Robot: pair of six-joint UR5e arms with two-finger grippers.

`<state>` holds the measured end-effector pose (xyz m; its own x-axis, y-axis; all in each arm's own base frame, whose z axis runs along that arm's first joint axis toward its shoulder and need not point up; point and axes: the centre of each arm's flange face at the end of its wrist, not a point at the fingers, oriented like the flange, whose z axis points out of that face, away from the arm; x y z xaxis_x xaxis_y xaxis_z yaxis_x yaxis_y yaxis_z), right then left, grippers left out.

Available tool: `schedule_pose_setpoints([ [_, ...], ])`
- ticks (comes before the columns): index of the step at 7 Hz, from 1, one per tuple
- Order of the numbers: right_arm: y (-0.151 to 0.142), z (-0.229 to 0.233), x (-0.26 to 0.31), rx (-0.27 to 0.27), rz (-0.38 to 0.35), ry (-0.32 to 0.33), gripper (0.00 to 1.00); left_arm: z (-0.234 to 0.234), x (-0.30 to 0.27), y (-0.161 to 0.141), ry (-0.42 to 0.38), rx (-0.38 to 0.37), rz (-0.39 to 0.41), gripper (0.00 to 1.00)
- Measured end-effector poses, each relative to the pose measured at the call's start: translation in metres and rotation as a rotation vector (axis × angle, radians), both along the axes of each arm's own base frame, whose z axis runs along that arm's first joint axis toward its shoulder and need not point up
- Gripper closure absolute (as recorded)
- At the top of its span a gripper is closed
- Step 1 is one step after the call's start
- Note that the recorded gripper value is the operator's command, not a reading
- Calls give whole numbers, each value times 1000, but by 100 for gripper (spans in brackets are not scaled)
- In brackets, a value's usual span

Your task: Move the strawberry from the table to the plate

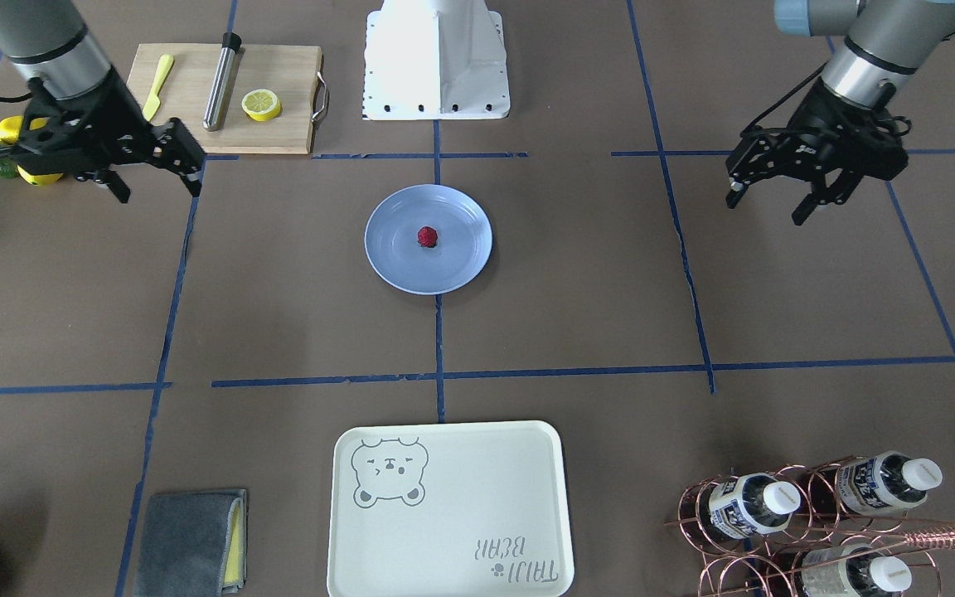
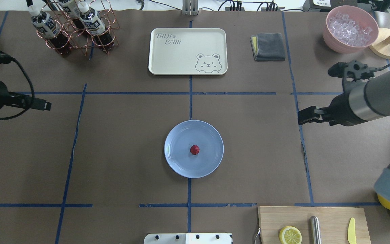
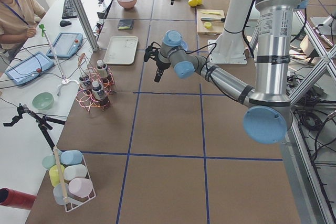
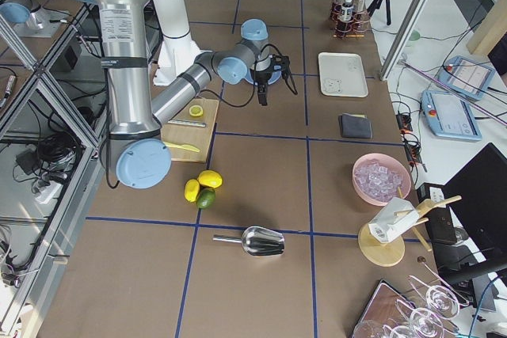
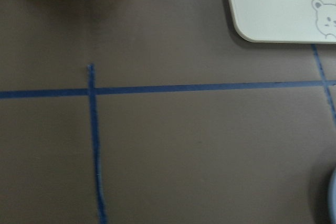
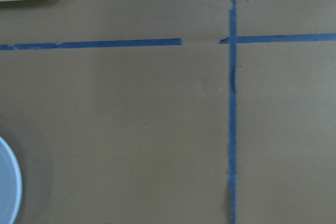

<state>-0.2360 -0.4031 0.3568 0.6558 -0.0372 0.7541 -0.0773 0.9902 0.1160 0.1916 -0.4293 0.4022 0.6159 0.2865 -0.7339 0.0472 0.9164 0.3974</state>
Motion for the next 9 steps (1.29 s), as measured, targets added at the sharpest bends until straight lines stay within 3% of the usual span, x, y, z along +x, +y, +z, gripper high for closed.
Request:
schedule_pose_setpoints([
  [2,-23,78,106,54,-105,32,0,65,-84,0,-148,120,69,1],
  [3,-27,126,157,98,-155,62,0,103,-128,-2,-193,144,99,1],
  [4,-25,171,201,138,-198,94,0,142,-165,0,-189,127,126,0],
  [7,-5,249,260,165,-267,119,0,202,-211,24,-97,-131,152,0],
  [9,-1,254,263,147,-269,62,0,212,-215,25,-105,-176,144,0],
])
